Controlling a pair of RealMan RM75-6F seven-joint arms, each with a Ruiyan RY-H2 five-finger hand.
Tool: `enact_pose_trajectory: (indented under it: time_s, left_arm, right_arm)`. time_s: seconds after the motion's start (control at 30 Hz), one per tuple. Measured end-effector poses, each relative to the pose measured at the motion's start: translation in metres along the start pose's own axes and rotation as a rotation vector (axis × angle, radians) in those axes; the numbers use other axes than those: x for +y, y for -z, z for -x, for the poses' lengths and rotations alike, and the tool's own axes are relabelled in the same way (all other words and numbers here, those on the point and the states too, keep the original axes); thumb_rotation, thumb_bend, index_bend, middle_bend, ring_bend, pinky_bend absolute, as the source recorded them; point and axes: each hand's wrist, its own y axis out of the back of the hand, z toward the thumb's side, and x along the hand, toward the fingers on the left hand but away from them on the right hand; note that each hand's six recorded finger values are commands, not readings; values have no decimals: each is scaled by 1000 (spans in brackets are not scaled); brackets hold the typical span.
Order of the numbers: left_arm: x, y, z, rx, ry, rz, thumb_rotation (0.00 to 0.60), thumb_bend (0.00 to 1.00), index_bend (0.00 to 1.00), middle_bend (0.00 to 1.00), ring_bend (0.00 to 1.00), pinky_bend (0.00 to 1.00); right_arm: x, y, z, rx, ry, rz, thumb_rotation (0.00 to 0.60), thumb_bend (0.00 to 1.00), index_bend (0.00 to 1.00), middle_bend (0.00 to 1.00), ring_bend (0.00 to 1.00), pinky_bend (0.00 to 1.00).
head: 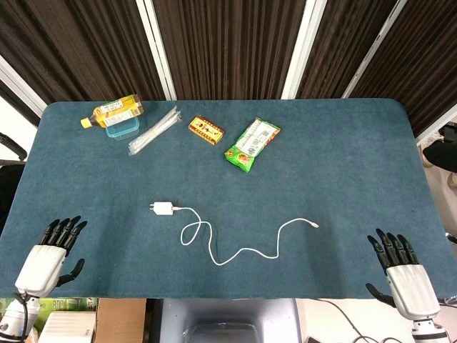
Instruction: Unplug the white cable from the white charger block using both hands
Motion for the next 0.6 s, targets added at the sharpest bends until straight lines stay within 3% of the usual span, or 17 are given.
enact_pose_trajectory:
  time_s: [0.1, 0.17, 0.2, 0.27, 0.33, 0.43, 0.6]
  left_arm:
    - [-1, -4, -1, -16, -2, 6, 600, 424, 10, 0, 0, 51]
    - [-3, -11, -3, -37, -7, 16, 600, 423, 5, 0, 36, 151]
    - [-4, -14, -4, -47, -11, 21, 600, 423, 7, 0, 128, 264]
    - [-7, -23, -9, -81, -32, 39, 600, 423, 27, 4, 444, 563]
    - [-10, -35, -16, -118, -48, 76, 600, 424, 53, 26, 667, 756]
    - [-17, -57, -35, -186, -60, 156, 600, 432, 86, 81, 853, 914]
    - [-30, -89, -76, -220, -34, 221, 600, 439, 115, 121, 973, 1000]
  right_arm:
    - [0, 0, -1, 3, -1, 1, 600, 302, 0, 0, 0, 0]
    - [1, 1, -2, 3, -2, -3, 600, 301, 0, 0, 0, 0]
    - [1, 1, -3, 2, -2, -1, 600, 302, 0, 0, 0, 0]
    - [3, 2, -3, 1, 4, 3, 600, 302, 0, 0, 0, 0]
    - [3, 2, -3, 2, 5, 0, 600, 302, 0, 0, 0, 0]
    - [0, 1, -3, 3, -6, -2, 600, 302, 0, 0, 0, 0]
    - [0, 2, -1, -8, -2, -9, 600, 302, 0, 0, 0, 0]
